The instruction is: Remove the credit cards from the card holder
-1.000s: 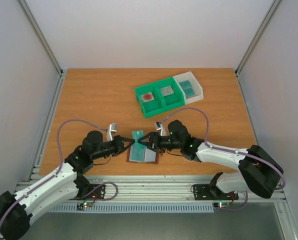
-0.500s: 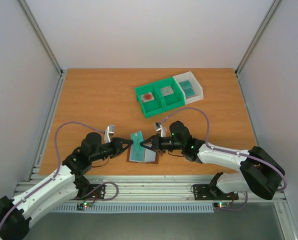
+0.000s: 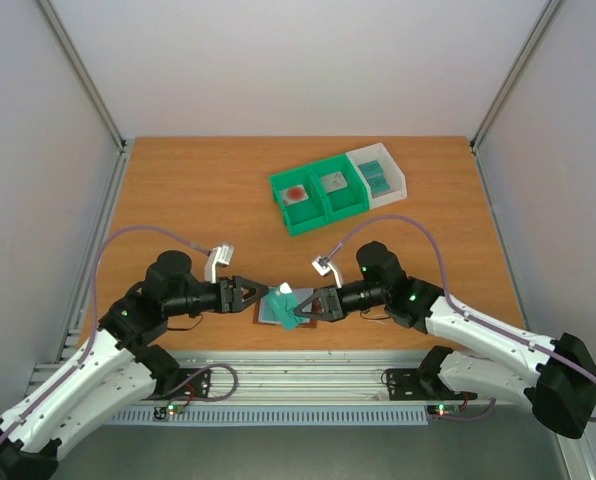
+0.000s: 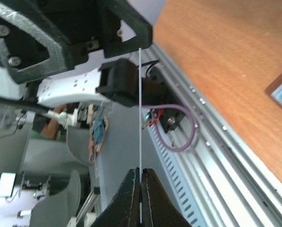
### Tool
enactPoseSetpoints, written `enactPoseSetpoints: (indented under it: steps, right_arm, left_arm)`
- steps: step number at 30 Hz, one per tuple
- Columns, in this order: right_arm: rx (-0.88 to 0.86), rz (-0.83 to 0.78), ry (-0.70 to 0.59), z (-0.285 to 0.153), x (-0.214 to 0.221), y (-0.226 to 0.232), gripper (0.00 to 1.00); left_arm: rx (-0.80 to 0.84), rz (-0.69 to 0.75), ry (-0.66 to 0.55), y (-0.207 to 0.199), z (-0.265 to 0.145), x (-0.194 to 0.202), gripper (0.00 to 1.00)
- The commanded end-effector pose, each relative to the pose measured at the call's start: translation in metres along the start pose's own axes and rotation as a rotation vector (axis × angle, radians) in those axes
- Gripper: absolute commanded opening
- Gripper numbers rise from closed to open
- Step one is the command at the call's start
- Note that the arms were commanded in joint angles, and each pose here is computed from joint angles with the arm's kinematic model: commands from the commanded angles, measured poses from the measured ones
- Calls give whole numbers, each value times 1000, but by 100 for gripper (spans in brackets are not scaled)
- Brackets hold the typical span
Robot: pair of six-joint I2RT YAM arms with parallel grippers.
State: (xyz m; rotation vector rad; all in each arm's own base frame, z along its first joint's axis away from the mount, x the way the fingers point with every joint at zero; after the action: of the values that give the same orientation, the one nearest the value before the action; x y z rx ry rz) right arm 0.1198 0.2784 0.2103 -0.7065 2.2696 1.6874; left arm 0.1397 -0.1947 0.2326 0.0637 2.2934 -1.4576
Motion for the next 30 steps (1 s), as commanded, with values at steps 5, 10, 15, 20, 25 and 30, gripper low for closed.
enactPoseSetpoints:
  steps: [5,10,15,20,25,30]
  right_arm:
    - [-181,-133,133,-15,14,48,1]
    - [-218,-161,176,-19,14,61,1]
    - [-216,-170,233,-20,19,61,1]
    - [-235,-184,269,-20,22,65,1]
    - [-227,-183,285,-18,23,62,1]
    - [-235,-181,298,-16,23,62,1]
  left_arm:
    - [208,103,253,-31,-4,31,61]
    - [309,102,284,-44,-4,32,58]
    - [338,88,344,-46,2,34,50]
    - [334,93,348,-43,5,34,43]
    - [344,92,365,-42,8,35,37]
    - [336,79,379,-40,13,33,21]
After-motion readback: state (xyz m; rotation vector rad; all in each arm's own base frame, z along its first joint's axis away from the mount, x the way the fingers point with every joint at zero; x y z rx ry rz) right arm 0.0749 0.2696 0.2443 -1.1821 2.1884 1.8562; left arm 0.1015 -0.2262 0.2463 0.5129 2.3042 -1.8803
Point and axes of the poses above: each gripper's point midway between its finger pads, its own z axis out along the fingers, its own y axis along the line the jaws close on, x = y × z, the point moved 3 cm from there along -z, back along the fingers, and after that the axes turned 4 degrees about -z, right-handed, at the moved point
